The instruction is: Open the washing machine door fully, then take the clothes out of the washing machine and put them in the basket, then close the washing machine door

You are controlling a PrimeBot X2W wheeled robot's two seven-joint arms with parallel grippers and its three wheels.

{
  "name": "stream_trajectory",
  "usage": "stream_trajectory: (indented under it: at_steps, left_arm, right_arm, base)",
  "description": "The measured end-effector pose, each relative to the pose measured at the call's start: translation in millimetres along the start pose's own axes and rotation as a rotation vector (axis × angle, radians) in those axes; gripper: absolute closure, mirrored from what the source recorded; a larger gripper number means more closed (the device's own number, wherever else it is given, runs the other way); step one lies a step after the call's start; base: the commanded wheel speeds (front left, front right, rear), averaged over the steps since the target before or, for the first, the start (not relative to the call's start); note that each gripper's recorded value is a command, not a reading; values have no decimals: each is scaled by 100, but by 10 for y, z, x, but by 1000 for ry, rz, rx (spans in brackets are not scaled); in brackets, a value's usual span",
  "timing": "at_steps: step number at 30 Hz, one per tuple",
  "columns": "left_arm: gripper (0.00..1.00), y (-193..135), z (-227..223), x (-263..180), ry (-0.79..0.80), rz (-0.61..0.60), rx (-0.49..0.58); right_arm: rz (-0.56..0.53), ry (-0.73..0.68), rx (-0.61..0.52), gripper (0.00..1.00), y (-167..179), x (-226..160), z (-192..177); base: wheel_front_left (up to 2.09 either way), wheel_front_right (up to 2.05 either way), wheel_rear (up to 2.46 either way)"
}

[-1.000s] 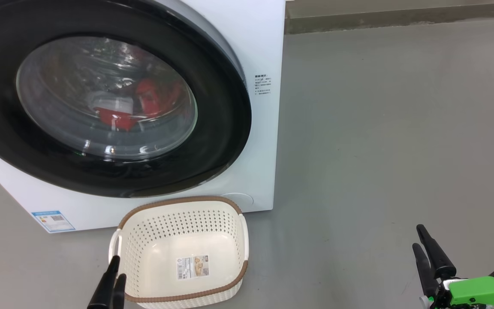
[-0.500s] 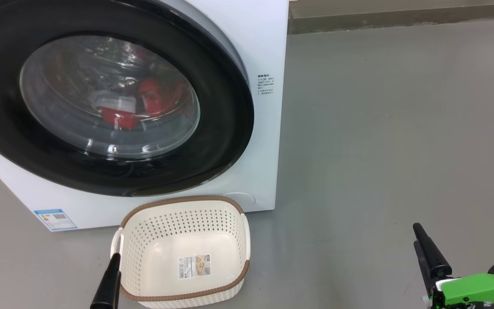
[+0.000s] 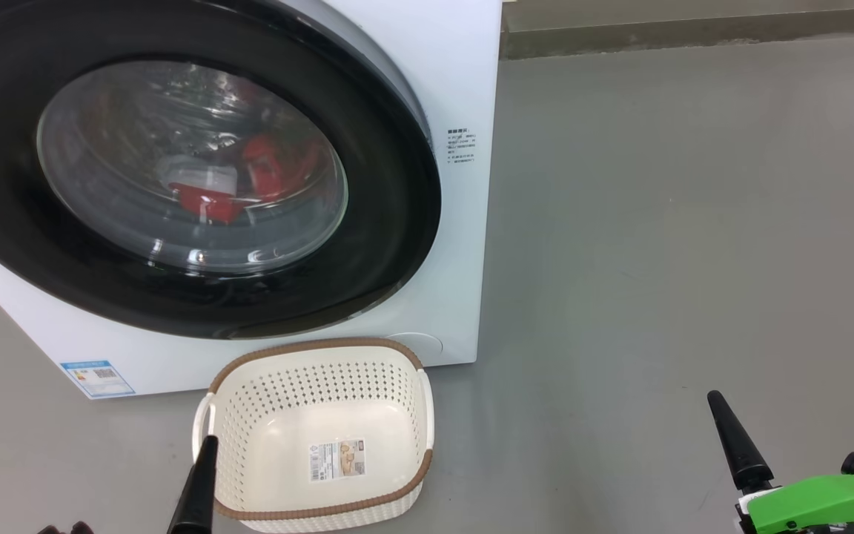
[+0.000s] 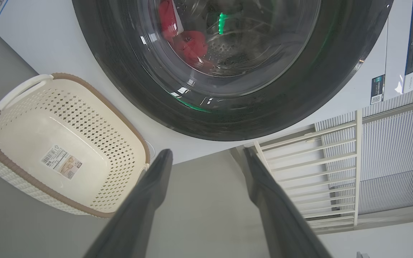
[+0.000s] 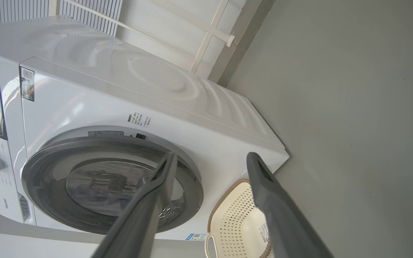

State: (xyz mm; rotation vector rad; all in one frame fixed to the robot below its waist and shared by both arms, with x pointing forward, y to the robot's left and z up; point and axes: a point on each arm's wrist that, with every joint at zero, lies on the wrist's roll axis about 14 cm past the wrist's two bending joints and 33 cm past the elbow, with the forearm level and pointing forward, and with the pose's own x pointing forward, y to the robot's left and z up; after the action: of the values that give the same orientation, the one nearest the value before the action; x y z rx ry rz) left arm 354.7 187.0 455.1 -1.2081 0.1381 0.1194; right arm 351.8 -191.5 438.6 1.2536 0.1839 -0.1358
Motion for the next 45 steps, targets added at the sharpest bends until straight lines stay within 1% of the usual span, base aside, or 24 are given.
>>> stream_trajectory:
  at_steps: [5,9,17,28,38,40,45]
  left_arm:
    - [0,-17,-16,-2,1,2,88]
    - [0,32,-29,-30,3,22,144]
    - [0,-4,-8,-23,-12,18,268]
    - [0,-1,-8,-57,-22,24,415]
    - [0,-56,41,-52,-51,11,552]
    - [0,-71,56,-53,-59,5,589]
    - [0,-96,71,-58,-70,-2,655]
  right_arm:
    - [13,1,-50,0,40,6,-6]
    - [21,6,-102,0,59,9,-18]
    - [33,11,-200,0,80,14,-26]
    - [58,14,-337,0,125,13,-31]
    - [81,14,-442,0,161,10,-47]
    - [89,16,-479,0,171,9,-49]
    - [101,10,-518,0,193,7,-46]
  base:
    - [0,0,0]
    - [0,0,0]
    - [0,0,0]
    - [0,0,0]
    - [0,0,0]
    - [0,0,0]
    - [0,0,0]
